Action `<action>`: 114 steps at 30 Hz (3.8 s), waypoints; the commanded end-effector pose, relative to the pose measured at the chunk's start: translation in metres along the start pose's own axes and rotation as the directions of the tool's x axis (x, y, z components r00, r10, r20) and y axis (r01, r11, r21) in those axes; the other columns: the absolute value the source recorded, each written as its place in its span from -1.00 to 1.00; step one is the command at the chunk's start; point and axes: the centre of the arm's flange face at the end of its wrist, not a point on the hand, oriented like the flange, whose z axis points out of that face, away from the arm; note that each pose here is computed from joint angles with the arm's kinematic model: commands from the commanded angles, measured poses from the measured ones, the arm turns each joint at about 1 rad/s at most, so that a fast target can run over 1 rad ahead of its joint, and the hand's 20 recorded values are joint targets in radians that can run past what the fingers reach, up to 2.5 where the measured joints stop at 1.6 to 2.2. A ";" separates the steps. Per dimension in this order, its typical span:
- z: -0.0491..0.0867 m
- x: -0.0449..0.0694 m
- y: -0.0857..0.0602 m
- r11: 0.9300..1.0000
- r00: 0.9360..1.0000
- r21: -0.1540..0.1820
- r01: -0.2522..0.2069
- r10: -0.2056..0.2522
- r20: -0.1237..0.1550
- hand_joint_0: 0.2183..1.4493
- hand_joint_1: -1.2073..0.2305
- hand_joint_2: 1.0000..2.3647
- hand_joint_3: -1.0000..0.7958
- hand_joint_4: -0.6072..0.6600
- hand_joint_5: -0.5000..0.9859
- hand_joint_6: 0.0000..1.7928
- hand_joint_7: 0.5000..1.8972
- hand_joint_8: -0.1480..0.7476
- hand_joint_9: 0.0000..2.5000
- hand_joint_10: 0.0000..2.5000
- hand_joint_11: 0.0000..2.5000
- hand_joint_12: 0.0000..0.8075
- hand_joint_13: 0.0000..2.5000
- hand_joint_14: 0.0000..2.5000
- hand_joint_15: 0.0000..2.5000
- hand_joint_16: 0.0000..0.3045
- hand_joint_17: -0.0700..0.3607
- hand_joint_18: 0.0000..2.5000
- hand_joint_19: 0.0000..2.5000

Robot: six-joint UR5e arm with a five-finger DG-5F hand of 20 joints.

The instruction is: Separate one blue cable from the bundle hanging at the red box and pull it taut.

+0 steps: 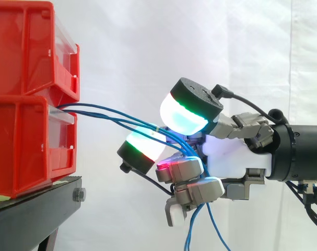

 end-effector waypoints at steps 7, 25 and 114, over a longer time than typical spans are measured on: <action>0.002 0.001 0.000 1.000 1.000 -0.023 -0.003 0.003 0.016 -0.48 -0.42 -1.00 -0.44 0.07 -0.61 -0.02 -0.39 -0.15 -0.09 -1.00 0.46 -0.17 0.03 -0.98 0.19 -0.68 -0.16 -0.33 -0.43; 0.001 0.002 0.000 1.000 1.000 -0.020 0.000 0.000 0.024 -0.57 -0.41 -1.00 -0.44 0.07 -0.63 -0.04 -0.44 -0.10 -0.12 -0.98 0.43 -0.12 0.02 -0.99 0.19 -0.64 -0.10 -0.35 -0.43; 0.001 0.009 -0.003 1.000 1.000 -0.014 -0.003 0.004 0.023 -0.34 -0.43 -1.00 -0.44 0.07 -0.59 -0.07 -0.35 -0.16 -0.07 -0.99 0.44 -0.21 0.02 -0.98 0.18 -0.69 -0.18 -0.36 -0.43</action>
